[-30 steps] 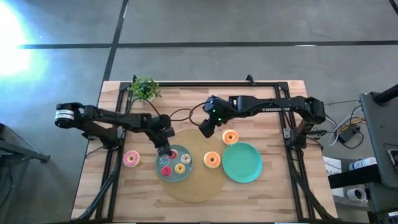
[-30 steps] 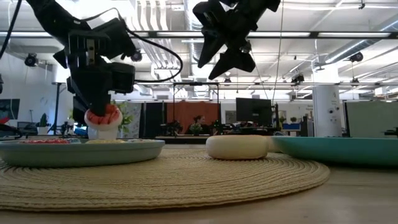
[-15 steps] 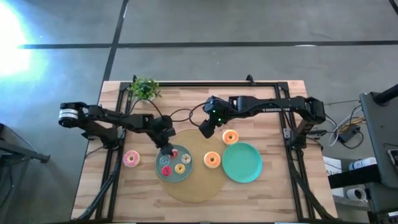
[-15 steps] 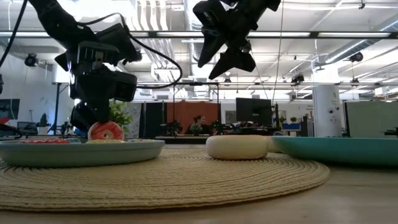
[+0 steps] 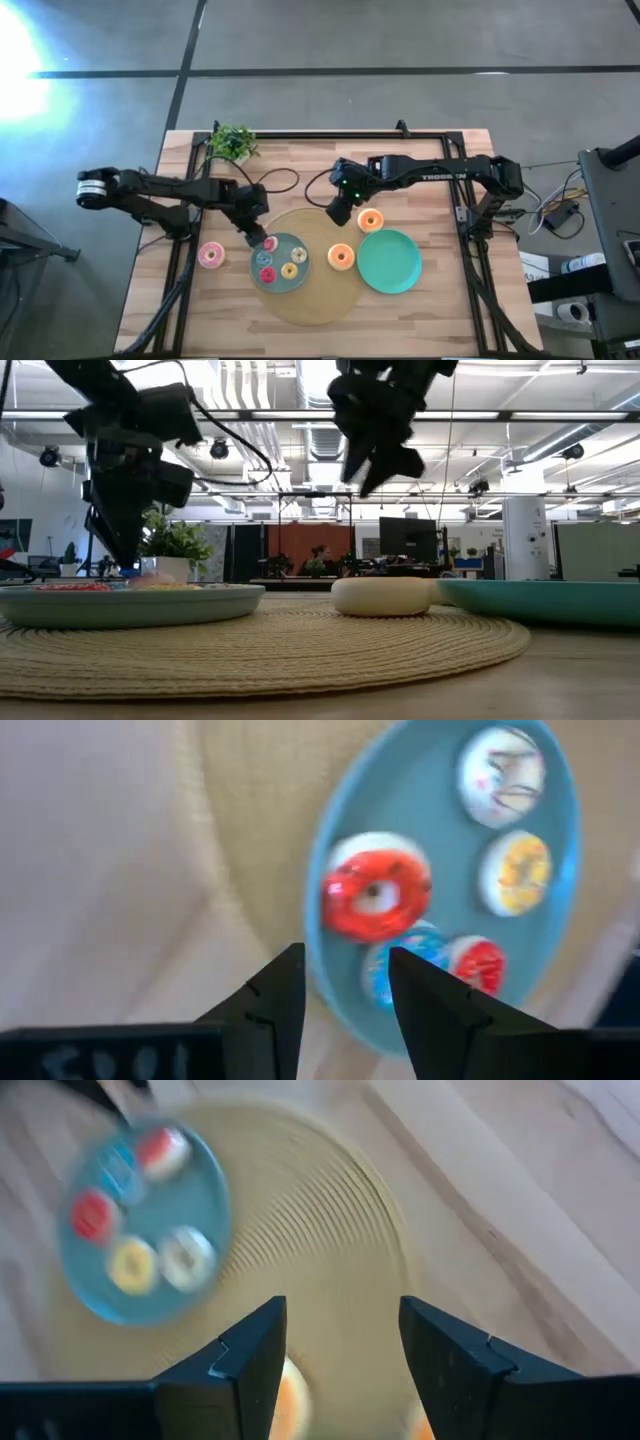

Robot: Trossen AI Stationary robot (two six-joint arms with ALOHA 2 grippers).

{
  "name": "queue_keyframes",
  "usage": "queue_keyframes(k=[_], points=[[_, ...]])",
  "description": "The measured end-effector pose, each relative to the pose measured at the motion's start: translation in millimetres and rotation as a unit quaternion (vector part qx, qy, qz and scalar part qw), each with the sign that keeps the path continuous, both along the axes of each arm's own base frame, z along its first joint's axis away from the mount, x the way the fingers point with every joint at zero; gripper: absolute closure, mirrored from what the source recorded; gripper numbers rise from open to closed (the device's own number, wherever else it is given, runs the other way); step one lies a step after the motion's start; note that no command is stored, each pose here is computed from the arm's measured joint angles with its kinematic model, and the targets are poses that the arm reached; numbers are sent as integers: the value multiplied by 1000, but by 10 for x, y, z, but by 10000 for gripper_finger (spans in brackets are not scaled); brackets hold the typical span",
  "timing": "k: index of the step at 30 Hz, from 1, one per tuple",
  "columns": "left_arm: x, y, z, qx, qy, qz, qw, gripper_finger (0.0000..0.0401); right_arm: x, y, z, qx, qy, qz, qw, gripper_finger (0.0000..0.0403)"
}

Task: Pick & Place donuts
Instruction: Put the small orange donut on the blue plate, then put the large pink donut on the green plate

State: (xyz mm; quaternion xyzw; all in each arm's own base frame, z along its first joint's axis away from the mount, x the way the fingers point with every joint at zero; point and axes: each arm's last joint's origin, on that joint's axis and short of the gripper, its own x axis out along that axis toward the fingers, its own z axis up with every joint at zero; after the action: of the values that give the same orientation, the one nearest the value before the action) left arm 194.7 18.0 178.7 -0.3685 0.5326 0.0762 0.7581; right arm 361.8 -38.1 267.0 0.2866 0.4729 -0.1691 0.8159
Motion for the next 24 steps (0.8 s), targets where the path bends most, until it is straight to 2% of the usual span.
queue_keyframes(k=[3, 8, 11, 14, 17, 20, 24], points=[[-64, 14, 127, 40, 2, 13, 999, 282, -139, 9, -166, 1, 75, 13, 997, 220], [-84, 31, 401, 79, -55, 31, 995, 282, -377, 30, -583, 31, 164, 17, 986, 230], [-87, 37, 561, 92, -87, 38, 991, 282, -461, 53, -747, 40, 185, 3, 982, 237], [-135, 32, 646, 95, -91, 40, 990, 282, -439, 112, -767, 40, 163, 0, 986, 242], [-247, 15, 622, 90, -45, 37, 994, 282, -372, 161, -726, 35, 125, 7, 991, 247], [-410, -27, 519, 78, 45, 31, 995, 282, -305, 150, -677, 27, 95, 4, 995, 252], [-598, -109, 416, 70, 159, 1, 985, 284, -244, 121, -625, 22, 66, 3, 998, 258]])
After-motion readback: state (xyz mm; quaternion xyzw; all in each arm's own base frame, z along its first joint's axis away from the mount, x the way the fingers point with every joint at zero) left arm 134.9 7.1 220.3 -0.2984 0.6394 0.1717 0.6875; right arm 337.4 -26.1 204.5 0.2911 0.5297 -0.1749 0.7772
